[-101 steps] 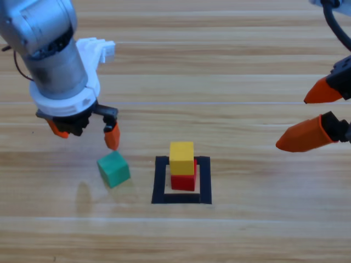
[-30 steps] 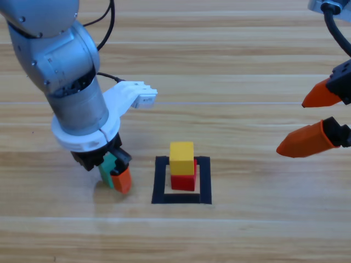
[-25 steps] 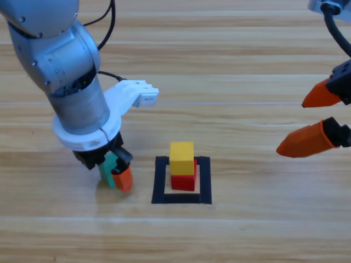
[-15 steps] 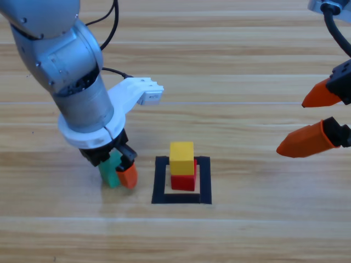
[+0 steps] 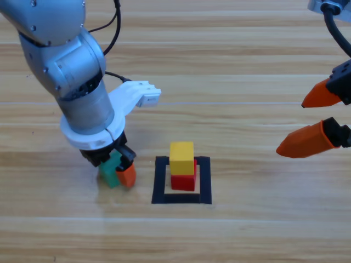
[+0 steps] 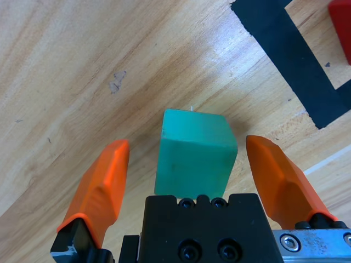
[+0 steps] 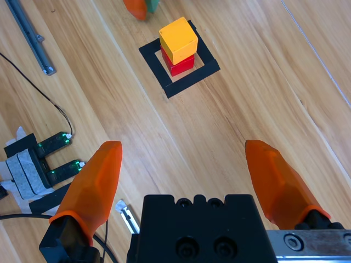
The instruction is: Stack the blocks in the rectangular block: red at the bottom, yellow in the middle, green on top
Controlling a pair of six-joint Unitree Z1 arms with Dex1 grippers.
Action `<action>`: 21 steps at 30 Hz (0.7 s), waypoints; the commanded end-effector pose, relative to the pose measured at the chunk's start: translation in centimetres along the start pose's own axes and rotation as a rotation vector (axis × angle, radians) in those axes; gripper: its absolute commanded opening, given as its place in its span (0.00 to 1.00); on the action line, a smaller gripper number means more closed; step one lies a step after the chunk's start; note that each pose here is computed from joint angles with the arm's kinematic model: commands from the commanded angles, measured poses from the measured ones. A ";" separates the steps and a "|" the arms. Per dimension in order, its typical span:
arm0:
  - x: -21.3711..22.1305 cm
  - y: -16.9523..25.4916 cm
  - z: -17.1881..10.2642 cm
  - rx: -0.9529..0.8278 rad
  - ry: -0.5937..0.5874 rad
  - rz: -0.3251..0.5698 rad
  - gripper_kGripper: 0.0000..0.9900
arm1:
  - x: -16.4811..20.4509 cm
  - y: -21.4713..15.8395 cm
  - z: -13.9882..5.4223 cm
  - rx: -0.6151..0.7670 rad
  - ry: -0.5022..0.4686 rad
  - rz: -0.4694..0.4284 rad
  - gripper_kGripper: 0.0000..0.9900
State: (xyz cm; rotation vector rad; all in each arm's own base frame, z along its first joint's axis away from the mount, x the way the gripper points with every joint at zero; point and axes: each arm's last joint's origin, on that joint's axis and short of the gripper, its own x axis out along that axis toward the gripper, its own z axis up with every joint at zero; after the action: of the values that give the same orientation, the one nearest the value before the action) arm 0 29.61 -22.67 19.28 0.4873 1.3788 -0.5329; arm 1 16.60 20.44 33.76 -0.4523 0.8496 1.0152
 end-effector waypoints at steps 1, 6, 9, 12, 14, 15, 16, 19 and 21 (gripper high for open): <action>2.6 0.9 -0.1 -0.014 0.062 0.012 0.86 | 2.0 -0.8 -0.9 0.024 0.076 0.009 1.00; 2.7 1.3 -0.2 -0.024 0.065 0.012 0.54 | 2.0 -0.8 -0.9 0.024 0.076 0.012 1.00; 2.1 1.4 -0.3 -0.030 0.055 0.025 0.24 | 2.1 -0.8 -0.9 0.024 0.077 0.012 1.00; 1.7 1.6 -0.5 -0.058 0.047 0.030 0.07 | 2.1 -0.8 -0.9 0.025 0.079 0.013 1.00; 0.9 1.6 -0.6 -0.113 0.035 0.036 0.06 | 2.1 -0.8 -0.9 0.025 0.079 0.013 1.00; 0.2 1.7 -0.7 -0.153 0.027 0.044 0.02 | 2.1 -0.8 -0.9 0.025 0.079 0.014 1.00; -0.6 1.7 -0.8 -0.195 0.009 0.053 0.00 | 2.1 -0.8 -0.9 0.026 0.078 0.013 1.00; -2.6 2.8 -0.5 -0.392 -0.025 0.010 0.00 | 2.1 -0.8 -0.9 0.025 0.079 0.014 1.00; -4.5 2.8 0.7 -0.488 -0.049 -0.023 0.00 | 2.1 -0.8 -0.9 0.025 0.079 0.014 1.00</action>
State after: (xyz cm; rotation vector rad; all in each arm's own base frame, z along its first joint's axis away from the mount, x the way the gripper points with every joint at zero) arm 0 30.09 -21.28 20.43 0.2235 1.4338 -0.2712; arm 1 16.58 20.45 33.77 -0.4504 0.8503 1.0191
